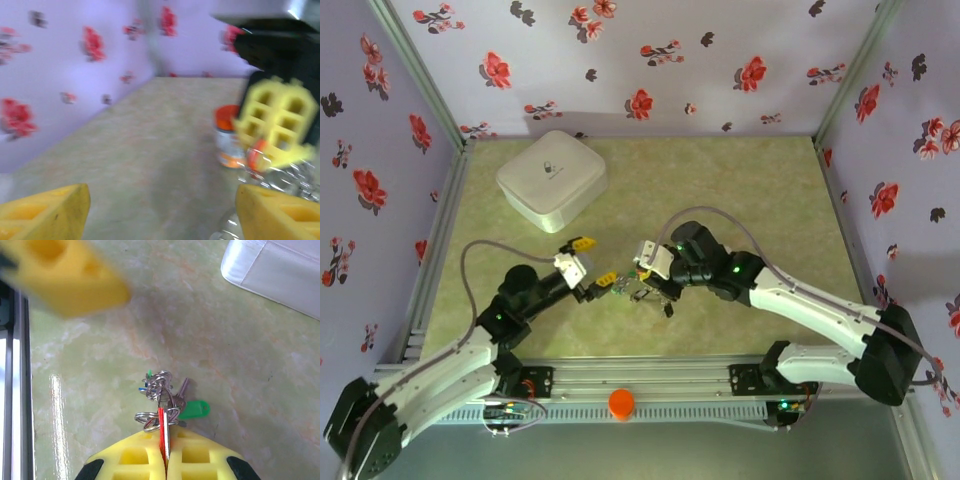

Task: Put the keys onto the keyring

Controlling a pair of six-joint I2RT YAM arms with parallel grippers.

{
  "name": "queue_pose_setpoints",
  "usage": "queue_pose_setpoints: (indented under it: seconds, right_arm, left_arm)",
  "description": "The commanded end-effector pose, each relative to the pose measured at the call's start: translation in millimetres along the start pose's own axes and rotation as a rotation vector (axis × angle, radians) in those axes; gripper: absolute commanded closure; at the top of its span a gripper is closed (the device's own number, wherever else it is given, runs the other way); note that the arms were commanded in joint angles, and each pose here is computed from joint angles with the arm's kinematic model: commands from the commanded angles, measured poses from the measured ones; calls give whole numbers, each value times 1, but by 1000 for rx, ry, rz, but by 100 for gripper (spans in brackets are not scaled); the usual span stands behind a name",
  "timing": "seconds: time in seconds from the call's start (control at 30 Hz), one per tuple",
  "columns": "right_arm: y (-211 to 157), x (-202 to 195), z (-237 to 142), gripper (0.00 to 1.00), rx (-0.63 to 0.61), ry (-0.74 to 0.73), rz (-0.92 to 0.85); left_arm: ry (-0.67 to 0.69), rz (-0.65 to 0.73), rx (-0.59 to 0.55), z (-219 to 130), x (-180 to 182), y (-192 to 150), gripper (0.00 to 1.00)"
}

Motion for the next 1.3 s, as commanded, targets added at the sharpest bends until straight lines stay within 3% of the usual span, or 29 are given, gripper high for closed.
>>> queue_pose_setpoints:
  seconds: [0.0,0.13,0.2,0.37,0.43,0.53,0.7,1.03,1.13,1.27]
  right_arm:
    - [24,5,7,100,-49,-6,-53]
    - [47,19,32,100,-43,47,-110]
    - [65,23,43,100,-101,75,-128]
    - [107,25,69,100,-269,110,-82]
    - [105,27,79,100,-257,119,-66]
    - [73,23,97,100,-137,66,-62]
    - [7,13,115,100,162,-67,-118]
    - [-63,1,120,92,573,-188,-266]
    - [-72,-1,122,86,648,-196,-308]
    - [-64,0,117,68,589,-183,-290]
  left_arm:
    - [428,-41,64,-21,33,4,19]
    - [700,-78,164,-46,57,15,17]
    - [792,-94,218,-56,66,20,16]
    - [955,-140,239,-72,79,27,16]
    - [988,-142,246,-75,82,28,16]
    - [1007,-147,263,-74,83,23,15]
    - [988,-155,297,-66,80,5,15]
    - [922,-134,417,-50,79,-28,14]
    - [918,-131,444,-47,80,-35,14]
    - [930,-119,486,-44,85,-43,12]
Point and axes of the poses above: each hand's point on the last joint's axis, 136 mm out from that joint toward the fingers, its own z axis out along the fingers, its own x axis along the line the jaws close on, y = z × x, the point moved 10 cm from there along -z, back along the fingers, and after that the axes turned 11 degrees about z, right-handed, at the moved point
